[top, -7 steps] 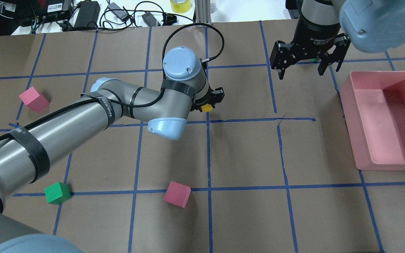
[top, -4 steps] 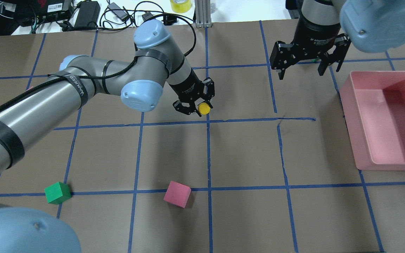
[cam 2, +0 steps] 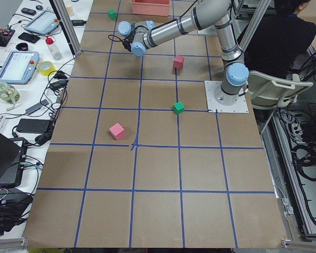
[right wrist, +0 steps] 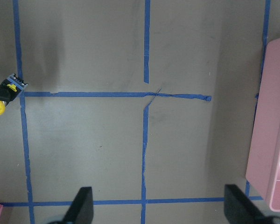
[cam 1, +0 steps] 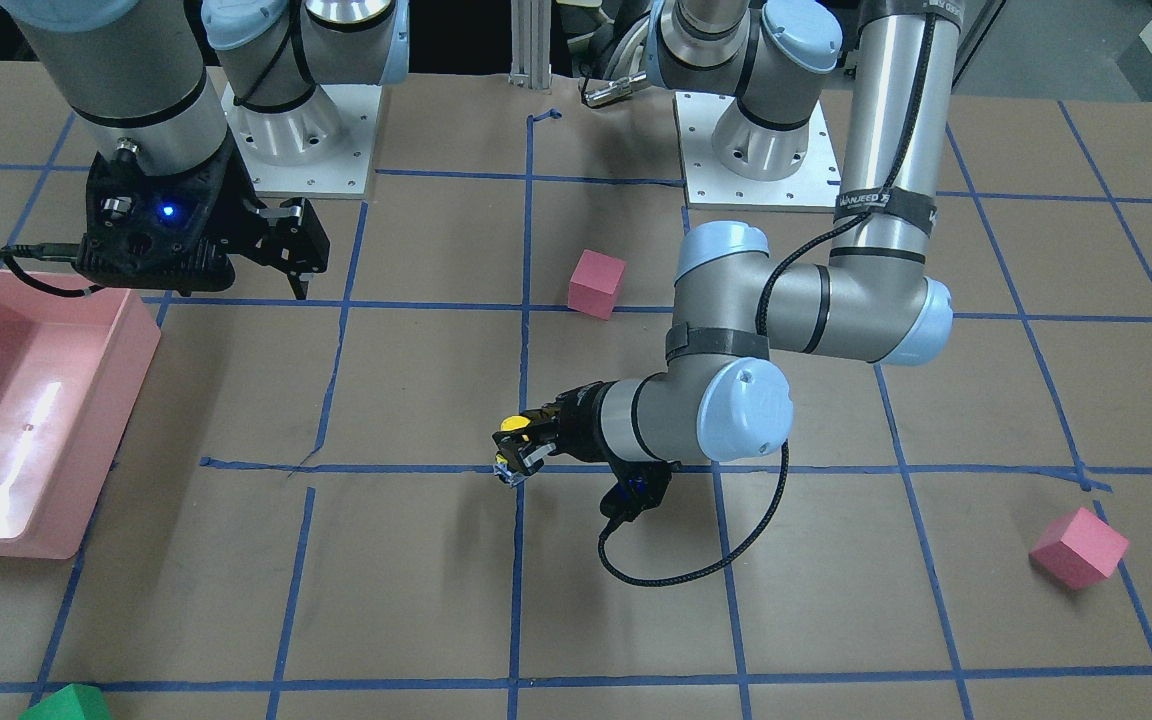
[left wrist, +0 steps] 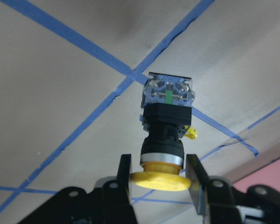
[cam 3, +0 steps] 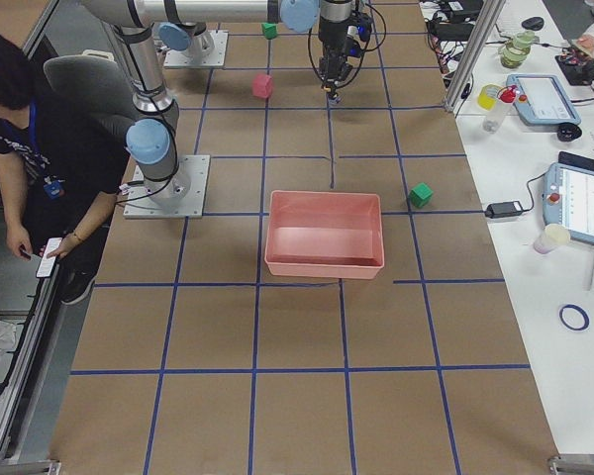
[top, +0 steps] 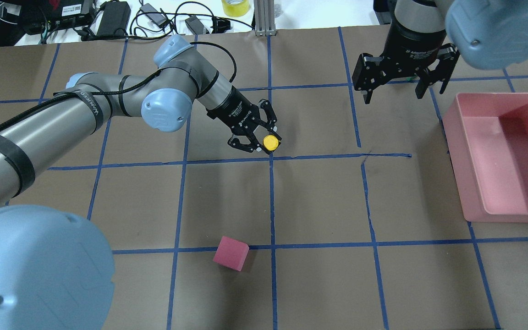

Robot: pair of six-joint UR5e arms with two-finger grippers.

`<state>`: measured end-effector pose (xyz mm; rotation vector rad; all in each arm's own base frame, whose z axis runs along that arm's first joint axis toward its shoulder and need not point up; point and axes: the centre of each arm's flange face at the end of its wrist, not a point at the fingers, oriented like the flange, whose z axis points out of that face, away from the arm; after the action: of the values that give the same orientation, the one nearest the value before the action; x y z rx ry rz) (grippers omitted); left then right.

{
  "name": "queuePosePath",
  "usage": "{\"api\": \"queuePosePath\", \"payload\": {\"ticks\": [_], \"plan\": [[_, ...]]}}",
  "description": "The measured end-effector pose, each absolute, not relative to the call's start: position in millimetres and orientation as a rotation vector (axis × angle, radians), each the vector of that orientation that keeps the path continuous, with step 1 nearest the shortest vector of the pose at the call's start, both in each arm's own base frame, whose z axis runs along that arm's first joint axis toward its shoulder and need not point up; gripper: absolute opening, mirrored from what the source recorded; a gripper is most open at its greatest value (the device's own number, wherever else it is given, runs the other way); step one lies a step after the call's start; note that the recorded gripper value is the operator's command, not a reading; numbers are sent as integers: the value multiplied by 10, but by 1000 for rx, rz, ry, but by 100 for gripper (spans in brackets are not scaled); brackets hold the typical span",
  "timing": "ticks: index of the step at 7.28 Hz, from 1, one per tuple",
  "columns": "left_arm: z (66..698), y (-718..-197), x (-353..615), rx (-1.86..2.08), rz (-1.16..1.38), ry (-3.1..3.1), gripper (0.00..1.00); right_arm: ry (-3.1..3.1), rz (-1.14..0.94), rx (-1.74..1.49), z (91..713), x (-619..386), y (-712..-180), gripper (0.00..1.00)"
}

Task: Align button upright
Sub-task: 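Lower the button upright onto the table with the left gripper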

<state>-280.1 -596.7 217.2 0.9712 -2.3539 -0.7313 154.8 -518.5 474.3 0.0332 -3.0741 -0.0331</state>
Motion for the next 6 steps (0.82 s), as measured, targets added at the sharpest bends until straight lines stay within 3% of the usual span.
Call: {"api": "queuePosePath", "payload": {"ticks": [6], "plan": [[1909,-5913,-2783,968,-839,-2344,0,-3063,-26,31,4747,1524,-5194,100]]}}
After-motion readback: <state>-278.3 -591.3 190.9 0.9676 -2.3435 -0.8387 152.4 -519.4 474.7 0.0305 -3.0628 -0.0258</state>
